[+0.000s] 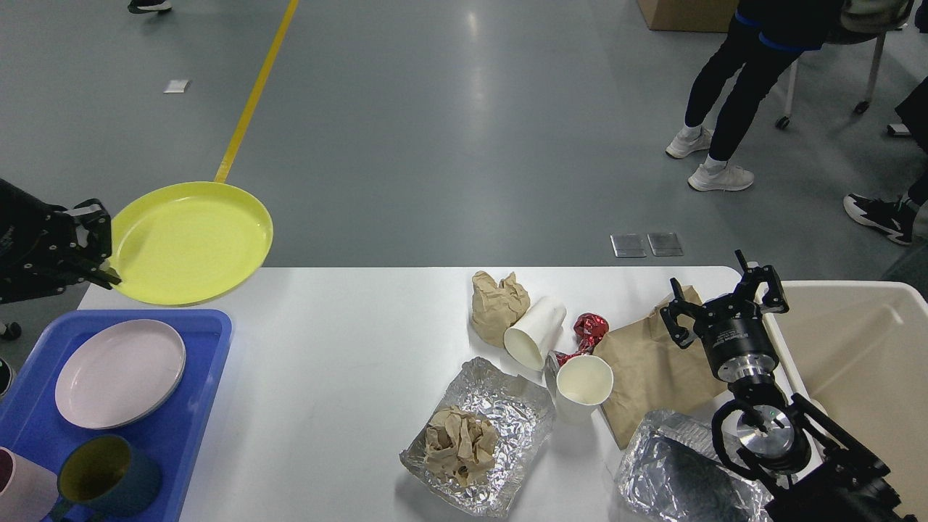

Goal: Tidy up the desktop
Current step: 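Lift the yellow plate and set it onto the pink plate, then release the yellow plate and hold the left gripper beside the tray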

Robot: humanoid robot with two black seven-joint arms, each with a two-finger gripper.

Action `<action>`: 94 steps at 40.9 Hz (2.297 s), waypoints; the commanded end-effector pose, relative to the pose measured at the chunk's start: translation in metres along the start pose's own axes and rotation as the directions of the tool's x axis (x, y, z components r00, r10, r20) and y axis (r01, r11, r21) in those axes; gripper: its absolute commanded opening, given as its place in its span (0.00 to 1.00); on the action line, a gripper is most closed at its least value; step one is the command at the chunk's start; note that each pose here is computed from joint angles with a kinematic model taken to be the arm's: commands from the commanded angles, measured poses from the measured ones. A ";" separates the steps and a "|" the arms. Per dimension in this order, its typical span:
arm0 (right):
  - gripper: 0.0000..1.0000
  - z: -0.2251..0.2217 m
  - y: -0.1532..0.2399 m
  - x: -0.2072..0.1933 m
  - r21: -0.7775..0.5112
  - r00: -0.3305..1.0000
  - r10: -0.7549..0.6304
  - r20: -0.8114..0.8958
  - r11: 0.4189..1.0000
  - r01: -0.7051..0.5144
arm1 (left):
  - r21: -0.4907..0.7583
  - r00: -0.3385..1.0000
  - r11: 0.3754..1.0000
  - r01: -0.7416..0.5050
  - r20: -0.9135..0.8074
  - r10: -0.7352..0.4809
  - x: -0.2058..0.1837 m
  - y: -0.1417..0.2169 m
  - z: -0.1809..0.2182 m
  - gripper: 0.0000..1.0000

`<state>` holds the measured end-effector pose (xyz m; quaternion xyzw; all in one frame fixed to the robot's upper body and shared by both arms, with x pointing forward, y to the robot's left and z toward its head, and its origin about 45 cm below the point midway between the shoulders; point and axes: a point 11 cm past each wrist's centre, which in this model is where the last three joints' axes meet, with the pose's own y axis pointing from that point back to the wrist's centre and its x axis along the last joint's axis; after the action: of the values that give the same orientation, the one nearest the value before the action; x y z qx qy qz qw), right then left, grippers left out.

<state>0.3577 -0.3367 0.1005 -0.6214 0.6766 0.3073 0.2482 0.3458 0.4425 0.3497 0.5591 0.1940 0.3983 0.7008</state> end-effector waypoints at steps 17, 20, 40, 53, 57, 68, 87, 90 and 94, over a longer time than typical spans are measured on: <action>1.00 0.000 0.000 0.000 0.000 1.000 -0.001 0.000 1.000 0.001 | 0.133 0.968 0.988 -0.078 -0.226 0.106 0.051 -0.124 -0.138 0.00; 1.00 0.000 0.000 0.000 0.000 1.000 0.001 0.000 1.000 -0.001 | 0.171 0.957 0.978 -0.115 -0.246 0.156 0.052 -0.136 -0.155 0.00; 1.00 0.000 0.000 0.000 0.000 1.000 0.001 0.000 1.000 -0.001 | 0.259 0.956 0.947 -0.190 -0.169 0.238 0.033 -0.178 -0.164 0.00; 1.00 0.000 0.000 0.000 0.000 1.000 0.001 0.000 1.000 -0.001 | 0.240 0.962 0.959 -0.152 -0.185 0.199 0.026 -0.182 -0.159 0.02; 1.00 0.000 0.000 0.000 0.000 1.000 0.001 0.000 1.000 -0.001 | 0.224 0.967 0.967 -0.117 -0.195 0.162 0.020 -0.184 -0.156 0.05; 1.00 0.000 0.000 0.000 0.000 1.000 0.001 0.000 1.000 -0.001 | 0.228 0.956 0.958 -0.172 -0.196 0.218 0.027 -0.182 -0.157 0.81; 1.00 0.000 0.000 0.000 0.000 1.000 0.001 0.000 1.000 -0.001 | 0.216 0.964 0.968 -0.128 -0.203 0.173 0.017 -0.186 -0.152 0.92; 1.00 0.000 0.000 0.000 0.000 1.000 0.001 0.000 1.000 -0.001 | 0.199 0.964 0.973 -0.116 -0.215 0.159 0.013 -0.188 -0.149 0.92; 1.00 0.000 0.000 0.000 0.000 1.000 0.001 0.000 1.000 -0.001 | 0.209 0.964 0.973 -0.097 -0.223 0.144 0.011 -0.187 -0.154 0.51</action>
<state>0.3576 -0.3369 0.1003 -0.6212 0.6769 0.3073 0.2480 0.3108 0.5367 0.1308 0.5860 0.2698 0.4879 0.5880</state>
